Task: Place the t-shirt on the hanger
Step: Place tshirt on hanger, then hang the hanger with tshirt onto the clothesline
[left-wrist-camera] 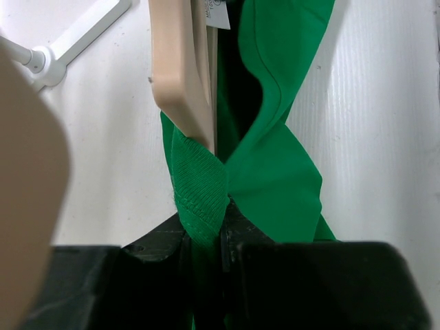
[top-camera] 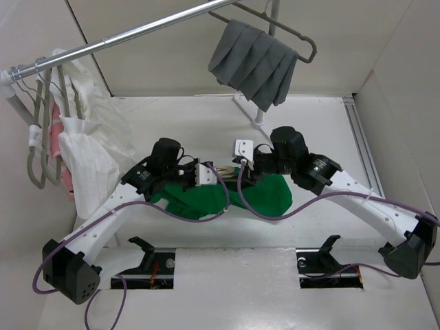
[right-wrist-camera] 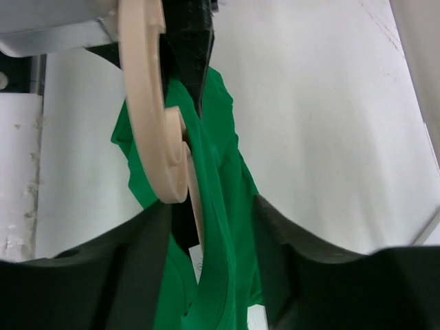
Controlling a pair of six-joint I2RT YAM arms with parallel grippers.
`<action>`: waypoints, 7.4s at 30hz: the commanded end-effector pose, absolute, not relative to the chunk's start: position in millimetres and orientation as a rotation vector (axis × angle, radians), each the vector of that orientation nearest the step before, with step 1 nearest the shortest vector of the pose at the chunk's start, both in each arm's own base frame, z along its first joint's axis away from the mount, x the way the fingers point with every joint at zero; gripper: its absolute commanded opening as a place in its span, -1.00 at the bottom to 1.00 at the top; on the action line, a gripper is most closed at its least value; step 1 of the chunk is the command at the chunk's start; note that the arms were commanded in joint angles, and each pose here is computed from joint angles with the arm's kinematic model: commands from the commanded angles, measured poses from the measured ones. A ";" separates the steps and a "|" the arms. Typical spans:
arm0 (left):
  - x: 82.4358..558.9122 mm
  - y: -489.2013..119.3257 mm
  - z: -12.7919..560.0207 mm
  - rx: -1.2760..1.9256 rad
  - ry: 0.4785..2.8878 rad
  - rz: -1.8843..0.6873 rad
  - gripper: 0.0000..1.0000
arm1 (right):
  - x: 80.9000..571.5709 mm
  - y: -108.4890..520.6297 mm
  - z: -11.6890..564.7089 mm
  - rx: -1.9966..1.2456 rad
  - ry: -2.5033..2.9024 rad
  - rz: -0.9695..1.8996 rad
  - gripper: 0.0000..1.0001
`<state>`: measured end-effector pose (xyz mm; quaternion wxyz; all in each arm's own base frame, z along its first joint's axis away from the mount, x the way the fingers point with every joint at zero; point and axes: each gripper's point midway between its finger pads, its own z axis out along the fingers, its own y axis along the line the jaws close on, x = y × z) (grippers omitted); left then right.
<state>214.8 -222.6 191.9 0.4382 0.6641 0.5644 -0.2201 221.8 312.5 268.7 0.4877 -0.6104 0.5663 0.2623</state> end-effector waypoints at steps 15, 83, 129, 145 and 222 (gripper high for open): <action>213.3 -228.0 208.2 1.621 1.348 -0.562 -1.00 | 205.4 346.7 354.3 -1.386 1.131 0.864 -0.89; 207.9 -208.6 186.6 1.789 1.393 -0.659 -0.77 | 208.3 285.0 371.0 -1.327 1.231 0.782 -1.00; 202.7 -271.8 332.0 1.456 1.215 -0.951 -0.97 | 220.1 328.3 322.2 -1.422 1.327 0.761 -1.00; 204.8 -267.8 319.0 1.491 1.228 -0.907 -0.46 | 217.1 331.7 330.9 -1.425 1.285 0.784 -1.00; 198.0 -194.5 452.9 0.801 0.983 -0.568 1.00 | 388.9 221.4 495.7 -0.988 1.421 0.480 -1.00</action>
